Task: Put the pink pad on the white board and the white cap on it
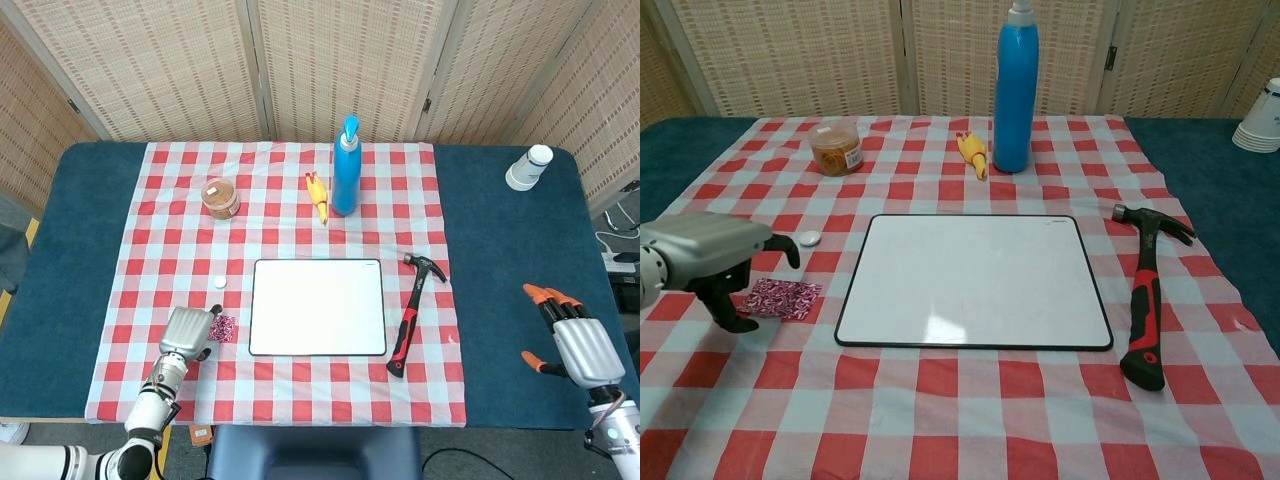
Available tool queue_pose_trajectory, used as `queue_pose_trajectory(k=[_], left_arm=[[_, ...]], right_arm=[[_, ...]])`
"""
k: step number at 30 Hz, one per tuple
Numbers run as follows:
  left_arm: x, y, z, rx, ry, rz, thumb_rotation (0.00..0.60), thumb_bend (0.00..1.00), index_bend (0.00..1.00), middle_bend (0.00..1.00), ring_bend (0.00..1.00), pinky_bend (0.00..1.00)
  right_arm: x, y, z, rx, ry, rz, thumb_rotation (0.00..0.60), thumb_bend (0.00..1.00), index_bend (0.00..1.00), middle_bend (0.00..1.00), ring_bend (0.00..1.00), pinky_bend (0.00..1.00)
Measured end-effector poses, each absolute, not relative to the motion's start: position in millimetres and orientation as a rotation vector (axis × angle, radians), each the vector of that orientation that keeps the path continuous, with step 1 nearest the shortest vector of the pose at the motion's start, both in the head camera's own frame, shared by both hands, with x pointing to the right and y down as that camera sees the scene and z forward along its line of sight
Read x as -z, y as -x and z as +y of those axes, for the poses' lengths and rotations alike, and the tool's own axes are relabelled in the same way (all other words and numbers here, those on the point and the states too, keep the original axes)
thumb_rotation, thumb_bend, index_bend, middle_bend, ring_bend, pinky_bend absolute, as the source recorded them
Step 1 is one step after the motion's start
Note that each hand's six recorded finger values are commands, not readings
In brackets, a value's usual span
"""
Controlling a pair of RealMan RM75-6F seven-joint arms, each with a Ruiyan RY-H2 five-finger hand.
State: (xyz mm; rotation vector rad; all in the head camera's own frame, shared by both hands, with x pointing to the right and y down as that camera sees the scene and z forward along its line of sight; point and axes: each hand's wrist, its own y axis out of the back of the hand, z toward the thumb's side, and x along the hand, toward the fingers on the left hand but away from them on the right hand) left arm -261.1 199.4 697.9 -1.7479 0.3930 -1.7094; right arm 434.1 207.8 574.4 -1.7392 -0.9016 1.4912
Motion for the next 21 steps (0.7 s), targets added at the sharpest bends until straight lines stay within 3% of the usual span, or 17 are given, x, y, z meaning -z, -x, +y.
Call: queue_pose_trajectory(k=[21], left_arm=[[-710.6, 261.8, 197.9, 1.742, 1.729, 0.374, 0.6, 0.25, 0.25, 1.0, 1.0, 1.0]], right_arm=[[-574.9, -435.1, 206.9, -1.497, 1.736, -0.903, 0.6, 0.13, 0.0, 0.12, 0.09, 0.18]])
